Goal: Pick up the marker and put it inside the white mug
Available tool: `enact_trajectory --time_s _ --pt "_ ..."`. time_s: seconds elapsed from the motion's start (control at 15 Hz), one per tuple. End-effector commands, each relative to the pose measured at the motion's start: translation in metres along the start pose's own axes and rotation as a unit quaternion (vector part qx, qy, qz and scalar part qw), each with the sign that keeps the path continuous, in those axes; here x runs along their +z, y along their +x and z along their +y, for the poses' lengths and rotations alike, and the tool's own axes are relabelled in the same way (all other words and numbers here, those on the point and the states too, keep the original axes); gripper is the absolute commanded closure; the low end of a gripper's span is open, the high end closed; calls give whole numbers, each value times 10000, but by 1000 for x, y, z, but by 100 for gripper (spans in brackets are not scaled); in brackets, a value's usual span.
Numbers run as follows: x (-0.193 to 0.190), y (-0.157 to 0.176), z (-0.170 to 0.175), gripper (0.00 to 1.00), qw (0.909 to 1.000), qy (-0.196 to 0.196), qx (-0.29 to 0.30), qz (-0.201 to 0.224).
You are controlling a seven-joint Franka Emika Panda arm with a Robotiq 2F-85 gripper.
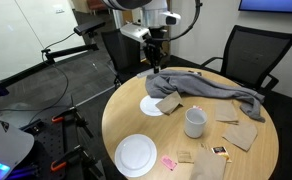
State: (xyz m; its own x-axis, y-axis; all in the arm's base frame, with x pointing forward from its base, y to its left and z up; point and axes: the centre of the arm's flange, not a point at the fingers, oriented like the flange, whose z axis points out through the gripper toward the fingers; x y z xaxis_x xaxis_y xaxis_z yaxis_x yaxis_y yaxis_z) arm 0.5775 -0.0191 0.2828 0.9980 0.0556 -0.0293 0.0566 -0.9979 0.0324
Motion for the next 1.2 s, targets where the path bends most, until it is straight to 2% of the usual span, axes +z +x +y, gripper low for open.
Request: enact_trajectory --time_s 0.0,0.33,0.6,0.87,1.13 --pt "-3 2 16 95 9989 -245 355 176" --pt "-3 11 32 95 9887 -770 1061 724" --pt "5 22 23 95 9690 -1187 1769 1249" --pt "15 29 14 95 9408 -1497 2546 1665" --pt "23 35 13 95 8983 -1817 3391 2124"
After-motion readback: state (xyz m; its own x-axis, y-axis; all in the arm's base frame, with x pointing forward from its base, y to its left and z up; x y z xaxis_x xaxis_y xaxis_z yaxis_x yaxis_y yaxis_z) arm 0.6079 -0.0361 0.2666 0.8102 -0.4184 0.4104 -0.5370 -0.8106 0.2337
